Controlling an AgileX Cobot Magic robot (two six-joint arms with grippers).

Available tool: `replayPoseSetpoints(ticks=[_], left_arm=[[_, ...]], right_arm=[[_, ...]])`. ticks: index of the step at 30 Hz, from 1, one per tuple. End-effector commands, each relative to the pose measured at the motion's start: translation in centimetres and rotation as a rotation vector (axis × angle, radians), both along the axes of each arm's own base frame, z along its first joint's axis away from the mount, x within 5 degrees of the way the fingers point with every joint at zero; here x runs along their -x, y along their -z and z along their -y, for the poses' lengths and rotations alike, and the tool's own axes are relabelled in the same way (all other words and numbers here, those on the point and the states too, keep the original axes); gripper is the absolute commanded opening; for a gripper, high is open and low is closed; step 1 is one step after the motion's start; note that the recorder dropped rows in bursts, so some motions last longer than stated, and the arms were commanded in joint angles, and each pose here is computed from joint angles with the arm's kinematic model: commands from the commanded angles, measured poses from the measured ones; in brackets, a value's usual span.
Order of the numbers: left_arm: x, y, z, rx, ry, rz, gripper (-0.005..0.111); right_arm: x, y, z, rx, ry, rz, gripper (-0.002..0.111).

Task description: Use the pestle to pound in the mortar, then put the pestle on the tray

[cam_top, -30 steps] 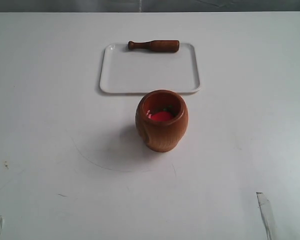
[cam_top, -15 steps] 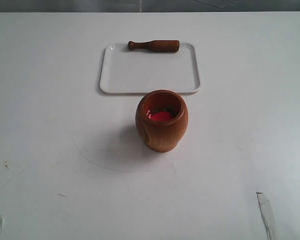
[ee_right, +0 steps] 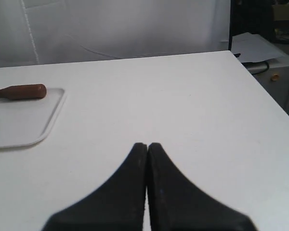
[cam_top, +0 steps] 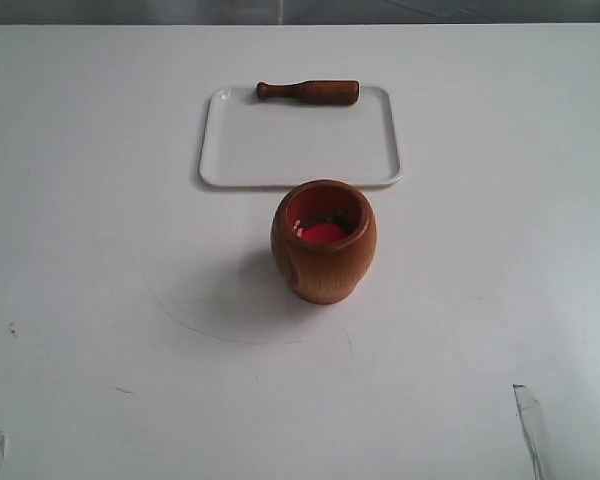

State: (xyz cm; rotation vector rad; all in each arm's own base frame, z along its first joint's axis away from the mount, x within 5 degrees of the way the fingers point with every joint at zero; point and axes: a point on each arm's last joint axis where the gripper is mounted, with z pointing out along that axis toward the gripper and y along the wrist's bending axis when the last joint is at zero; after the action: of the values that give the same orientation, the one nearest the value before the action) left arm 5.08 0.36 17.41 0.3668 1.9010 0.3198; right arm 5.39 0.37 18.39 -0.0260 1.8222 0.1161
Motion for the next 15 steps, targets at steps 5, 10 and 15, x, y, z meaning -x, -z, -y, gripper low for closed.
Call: replayPoseSetpoints(ticks=[5, 10, 15], left_arm=[[-0.01, -0.01, 0.07, 0.015, 0.006, 0.004, 0.000], [-0.01, -0.01, 0.07, 0.015, 0.006, 0.004, 0.000], [-0.01, -0.01, 0.07, 0.015, 0.006, 0.004, 0.000]], right_arm=[[0.08, 0.25, -0.16, 0.023, -0.041, -0.013, 0.000], [0.07, 0.23, -0.13, 0.037, -0.040, -0.009, 0.000], [0.07, 0.23, -0.13, 0.032, -0.039, -0.010, 0.000]])
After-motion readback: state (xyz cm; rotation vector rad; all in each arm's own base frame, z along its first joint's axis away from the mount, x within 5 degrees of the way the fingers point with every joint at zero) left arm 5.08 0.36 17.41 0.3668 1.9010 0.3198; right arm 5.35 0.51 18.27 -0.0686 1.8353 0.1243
